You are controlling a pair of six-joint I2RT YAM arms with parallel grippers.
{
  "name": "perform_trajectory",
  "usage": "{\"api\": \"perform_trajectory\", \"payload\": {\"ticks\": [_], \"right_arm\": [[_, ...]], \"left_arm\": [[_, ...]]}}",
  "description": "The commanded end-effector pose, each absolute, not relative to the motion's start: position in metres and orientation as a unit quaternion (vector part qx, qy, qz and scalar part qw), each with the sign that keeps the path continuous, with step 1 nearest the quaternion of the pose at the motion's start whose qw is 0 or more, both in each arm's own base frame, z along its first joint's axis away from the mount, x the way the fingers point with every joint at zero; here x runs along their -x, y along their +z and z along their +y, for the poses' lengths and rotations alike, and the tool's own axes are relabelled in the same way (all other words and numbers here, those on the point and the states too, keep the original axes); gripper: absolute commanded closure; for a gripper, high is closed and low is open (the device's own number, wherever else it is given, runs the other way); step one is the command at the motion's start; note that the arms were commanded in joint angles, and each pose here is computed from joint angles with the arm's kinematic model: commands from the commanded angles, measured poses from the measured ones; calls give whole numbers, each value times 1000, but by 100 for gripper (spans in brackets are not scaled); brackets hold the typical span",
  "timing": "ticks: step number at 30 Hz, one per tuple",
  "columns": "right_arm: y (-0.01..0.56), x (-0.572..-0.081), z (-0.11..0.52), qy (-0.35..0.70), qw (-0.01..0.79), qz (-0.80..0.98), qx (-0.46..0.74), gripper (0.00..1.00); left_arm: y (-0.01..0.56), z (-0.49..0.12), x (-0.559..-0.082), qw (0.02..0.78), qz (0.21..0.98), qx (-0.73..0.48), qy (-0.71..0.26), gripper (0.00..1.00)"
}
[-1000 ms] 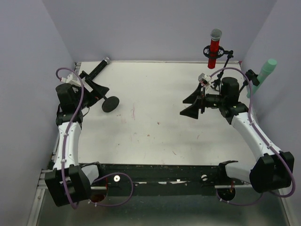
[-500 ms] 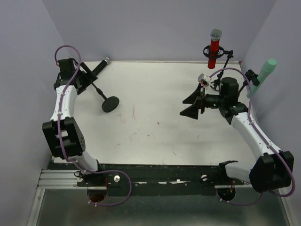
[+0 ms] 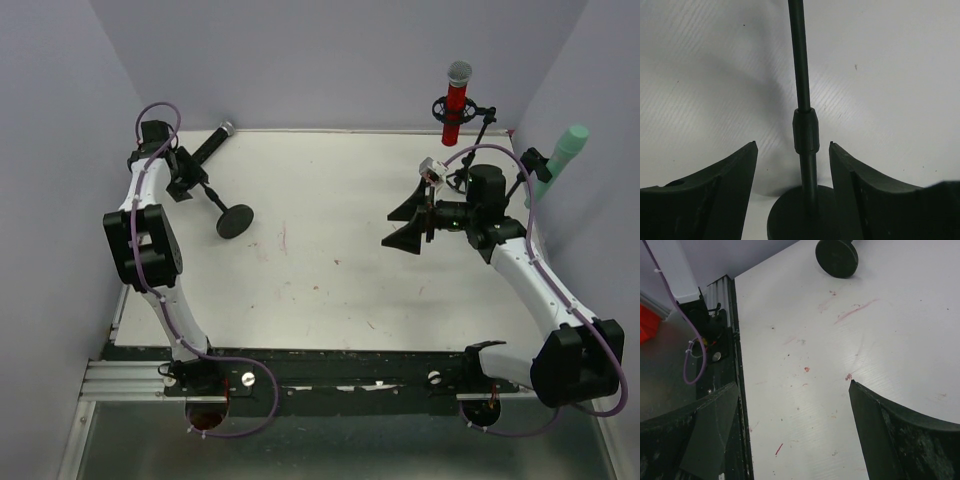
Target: Attach the microphones to the stand
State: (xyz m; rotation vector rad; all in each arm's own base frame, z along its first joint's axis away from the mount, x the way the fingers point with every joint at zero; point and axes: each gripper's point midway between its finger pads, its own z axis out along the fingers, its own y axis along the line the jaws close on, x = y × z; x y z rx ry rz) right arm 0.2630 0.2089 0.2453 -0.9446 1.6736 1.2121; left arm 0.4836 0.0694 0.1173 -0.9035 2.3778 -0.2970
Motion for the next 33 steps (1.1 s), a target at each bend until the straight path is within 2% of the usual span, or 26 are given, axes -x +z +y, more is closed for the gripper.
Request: {"api": "perform_trajectory", "payload": {"ticks": [1, 3, 5, 8, 10, 11, 25, 33], "right_arm": [[240, -259, 211, 492, 410, 664, 384, 0], [240, -258, 212, 494, 409, 664, 386, 0], [239, -257, 212, 495, 407, 663, 386, 0], [239, -256, 212, 498, 405, 662, 387, 0], [238, -254, 213, 503, 401, 659, 389, 0], [238, -254, 214, 505, 400, 658, 390, 0], [243, -249, 215, 505, 400, 651, 401, 1], [246, -247, 215, 506, 402, 647, 405, 1]], "left_arm": [[107, 78, -488, 265, 891, 357, -95, 34], [102, 81, -493, 258, 891, 362, -91, 34], [96, 80, -497, 251, 892, 364, -95, 39], [89, 78, -501, 241, 893, 368, -99, 39], [90, 75, -506, 242, 893, 364, -109, 47], [91, 75, -508, 241, 892, 366, -109, 47], [89, 71, -510, 210, 908, 358, -60, 50], [80, 63, -488, 184, 913, 362, -41, 49]]}}
